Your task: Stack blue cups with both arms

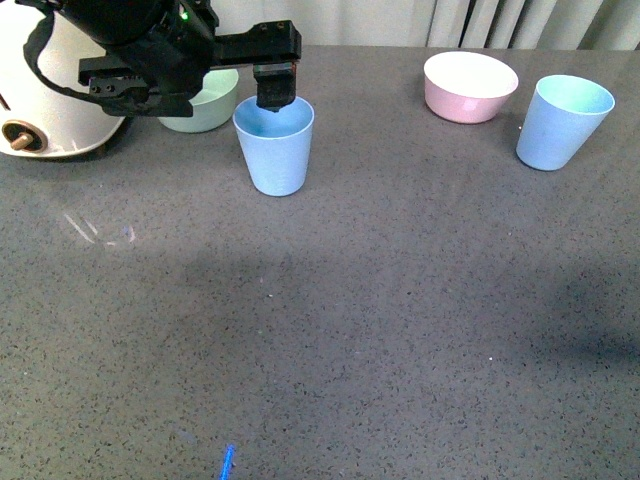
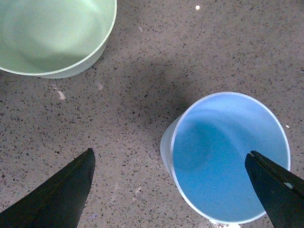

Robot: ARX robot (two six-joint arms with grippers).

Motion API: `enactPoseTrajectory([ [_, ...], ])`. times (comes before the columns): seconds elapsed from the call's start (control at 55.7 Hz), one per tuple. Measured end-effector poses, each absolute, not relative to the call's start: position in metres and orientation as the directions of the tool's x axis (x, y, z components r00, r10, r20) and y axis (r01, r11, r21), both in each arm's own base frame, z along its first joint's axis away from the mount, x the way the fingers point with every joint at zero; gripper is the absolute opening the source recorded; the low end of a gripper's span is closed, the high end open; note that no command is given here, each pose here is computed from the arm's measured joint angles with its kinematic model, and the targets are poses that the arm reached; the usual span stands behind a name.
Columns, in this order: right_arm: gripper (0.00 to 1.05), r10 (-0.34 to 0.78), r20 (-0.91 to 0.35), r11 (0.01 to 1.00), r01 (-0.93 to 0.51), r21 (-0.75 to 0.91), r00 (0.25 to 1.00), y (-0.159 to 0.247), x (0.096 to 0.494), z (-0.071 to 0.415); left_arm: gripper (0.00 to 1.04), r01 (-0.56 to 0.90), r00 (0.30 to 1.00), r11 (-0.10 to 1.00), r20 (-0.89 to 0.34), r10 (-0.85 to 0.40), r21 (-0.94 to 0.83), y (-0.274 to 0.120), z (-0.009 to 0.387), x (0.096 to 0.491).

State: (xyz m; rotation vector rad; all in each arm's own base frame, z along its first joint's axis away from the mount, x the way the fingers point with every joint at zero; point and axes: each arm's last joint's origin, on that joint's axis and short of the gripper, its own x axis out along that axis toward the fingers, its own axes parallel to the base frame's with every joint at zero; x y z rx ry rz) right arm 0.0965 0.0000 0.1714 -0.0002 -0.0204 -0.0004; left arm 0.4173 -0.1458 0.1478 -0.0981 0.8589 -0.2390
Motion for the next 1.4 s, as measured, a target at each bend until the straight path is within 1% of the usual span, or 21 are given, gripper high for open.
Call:
enactPoseTrajectory([
  [0.072,0.96,0.000,0.020,1.000,0.000,0.000,1.000,0.000,0.096,0.171,0.96,0.162,0.619,0.973,-0.751,-0.231,-0.165,-0.150,0.145,0.420],
  [0.162,0.96,0.000,0.020,1.000,0.000,0.000,1.000,0.000,0.096,0.171,0.86,0.151,0.613,0.978,-0.763,-0.205,-0.142,-0.155,0.141,0.423],
  [0.233,0.96,0.000,0.020,1.000,0.000,0.000,1.000,0.000,0.096,0.171,0.75,0.143,0.600,0.981,-0.776,-0.192,-0.132,-0.158,0.136,0.424],
  [0.269,0.96,0.000,0.020,1.000,0.000,0.000,1.000,0.000,0.096,0.171,0.66,0.138,0.584,0.981,-0.789,-0.193,-0.137,-0.161,0.134,0.424],
  [0.305,0.96,0.000,0.020,1.000,0.000,0.000,1.000,0.000,0.096,0.171,0.63,0.135,0.577,0.981,-0.793,-0.193,-0.141,-0.162,0.134,0.424],
  [0.359,0.96,0.000,0.020,1.000,0.000,0.000,1.000,0.000,0.096,0.171,0.54,0.127,0.565,0.981,-0.802,-0.192,-0.146,-0.164,0.134,0.423],
  [0.485,0.96,0.000,0.020,1.000,0.000,0.000,1.000,0.000,0.096,0.171,0.38,0.124,0.558,0.981,-0.806,-0.196,-0.152,-0.169,0.135,0.421],
  [0.503,0.96,0.000,0.020,1.000,0.000,0.000,1.000,0.000,0.096,0.171,0.32,0.124,0.554,0.980,-0.809,-0.197,-0.154,-0.170,0.134,0.420],
  [0.556,0.96,0.000,0.020,1.000,0.000,0.000,1.000,0.000,0.096,0.171,0.22,0.134,0.547,0.979,-0.812,-0.204,-0.155,-0.176,0.134,0.416],
  [0.7,0.96,0.000,0.020,1.000,0.000,0.000,1.000,0.000,0.096,0.171,0.02,0.164,0.529,0.973,-0.818,-0.227,-0.164,-0.187,0.136,0.403],
  [1.041,0.96,0.000,0.020,1.000,0.000,0.000,1.000,0.000,0.096,0.171,0.02,0.219,0.490,0.956,-0.825,-0.281,-0.195,-0.220,0.154,0.368],
  [1.4,0.96,0.000,0.020,1.000,0.000,0.000,1.000,0.000,0.096,0.171,0.02,0.297,0.449,0.939,-0.842,-0.299,-0.175,-0.257,0.151,0.340],
])
